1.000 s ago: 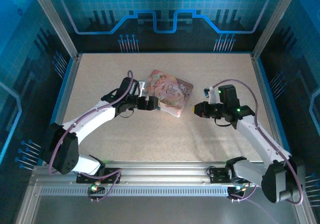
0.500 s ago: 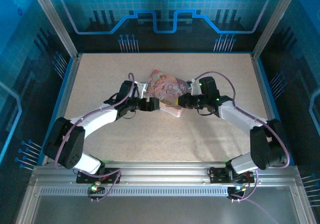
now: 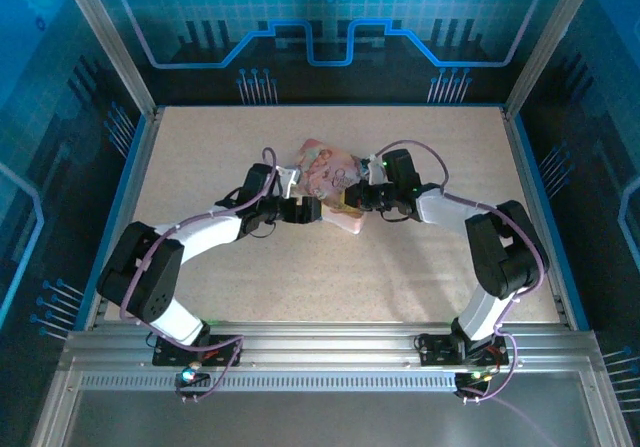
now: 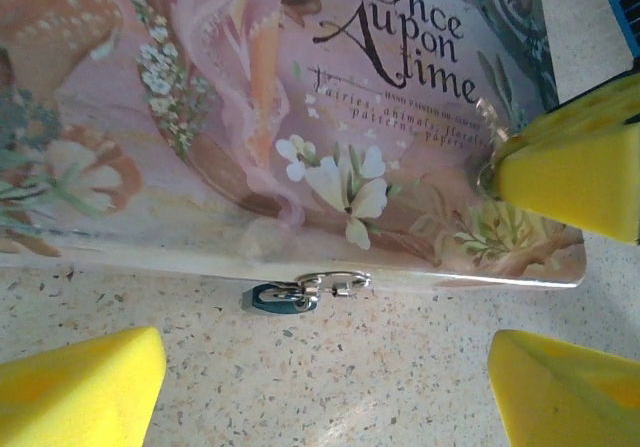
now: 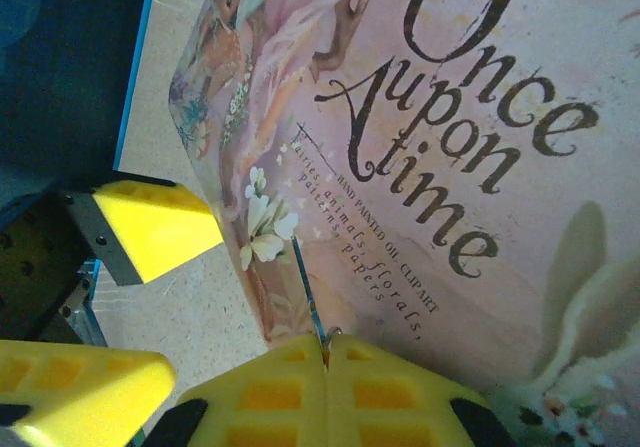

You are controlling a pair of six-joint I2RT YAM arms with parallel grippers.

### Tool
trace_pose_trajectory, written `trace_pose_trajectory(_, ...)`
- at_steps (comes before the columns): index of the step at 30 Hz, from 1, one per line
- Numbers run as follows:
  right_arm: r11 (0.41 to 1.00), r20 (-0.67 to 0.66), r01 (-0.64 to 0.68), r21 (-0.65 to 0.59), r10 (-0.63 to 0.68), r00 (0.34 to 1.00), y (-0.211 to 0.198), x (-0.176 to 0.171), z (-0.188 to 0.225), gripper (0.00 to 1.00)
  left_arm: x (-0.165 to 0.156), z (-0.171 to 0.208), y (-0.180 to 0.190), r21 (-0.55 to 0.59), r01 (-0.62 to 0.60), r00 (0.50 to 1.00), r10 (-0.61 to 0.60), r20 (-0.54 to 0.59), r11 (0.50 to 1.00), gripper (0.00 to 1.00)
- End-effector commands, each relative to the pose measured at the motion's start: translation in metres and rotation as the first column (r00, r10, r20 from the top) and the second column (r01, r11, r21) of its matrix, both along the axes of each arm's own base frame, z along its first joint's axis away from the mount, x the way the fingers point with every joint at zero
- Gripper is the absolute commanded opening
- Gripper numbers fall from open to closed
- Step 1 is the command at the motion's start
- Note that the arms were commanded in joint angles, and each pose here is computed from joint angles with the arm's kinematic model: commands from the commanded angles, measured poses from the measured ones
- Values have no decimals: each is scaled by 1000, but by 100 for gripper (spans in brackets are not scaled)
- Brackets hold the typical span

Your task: Unlock the padlock with the key

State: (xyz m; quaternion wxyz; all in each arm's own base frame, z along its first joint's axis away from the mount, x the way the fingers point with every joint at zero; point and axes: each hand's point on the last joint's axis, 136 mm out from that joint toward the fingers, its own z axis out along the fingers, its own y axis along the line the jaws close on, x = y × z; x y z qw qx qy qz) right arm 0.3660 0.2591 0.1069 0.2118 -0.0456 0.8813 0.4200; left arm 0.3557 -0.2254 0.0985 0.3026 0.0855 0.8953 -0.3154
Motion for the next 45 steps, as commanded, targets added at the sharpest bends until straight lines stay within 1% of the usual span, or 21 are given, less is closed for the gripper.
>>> trace_pose_trajectory(1, 1000, -24, -10, -17, 10, 1000, 4, -2, -12, 0, -1, -10, -2, -2, 37, 999, -37, 0, 999, 84)
trace_pose_trajectory(7, 998, -62, -8, -68, 3, 998, -4, -12, -30, 0, 0, -20, -6, -9, 50, 999, -50, -7, 999, 83)
trace_pose_trajectory(10, 997, -67, -8, -75, 3, 998, -5, -14, -32, 0, 1, -25, -8, -23, 54, 999, -54, -4, 998, 80)
trace_pose_trajectory(14, 997, -68, -11, -74, 6, 998, -5, -14, -33, 0, 2, -33, -10, -32, 53, 999, -53, 6, 998, 75)
trace_pose_trajectory(21, 997, -62, -16, -70, 12, 998, -4, -14, -31, 0, 6, -41, -11, -39, 49, 998, -47, 32, 998, 71)
trace_pose_trajectory(33, 998, -66, -27, -62, 23, 998, -2, -15, -32, 0, 5, -50, -18, -46, 70, 997, -70, 18, 996, 59)
trace_pose_trajectory(40, 998, -72, -31, -61, 26, 997, -2, -16, -34, 0, 8, -53, -21, -34, 81, 997, -81, 13, 996, 54)
trace_pose_trajectory(45, 998, -70, -32, -57, 28, 997, -1, -15, -34, 0, 10, -55, -23, -30, 85, 996, -85, 13, 996, 52)
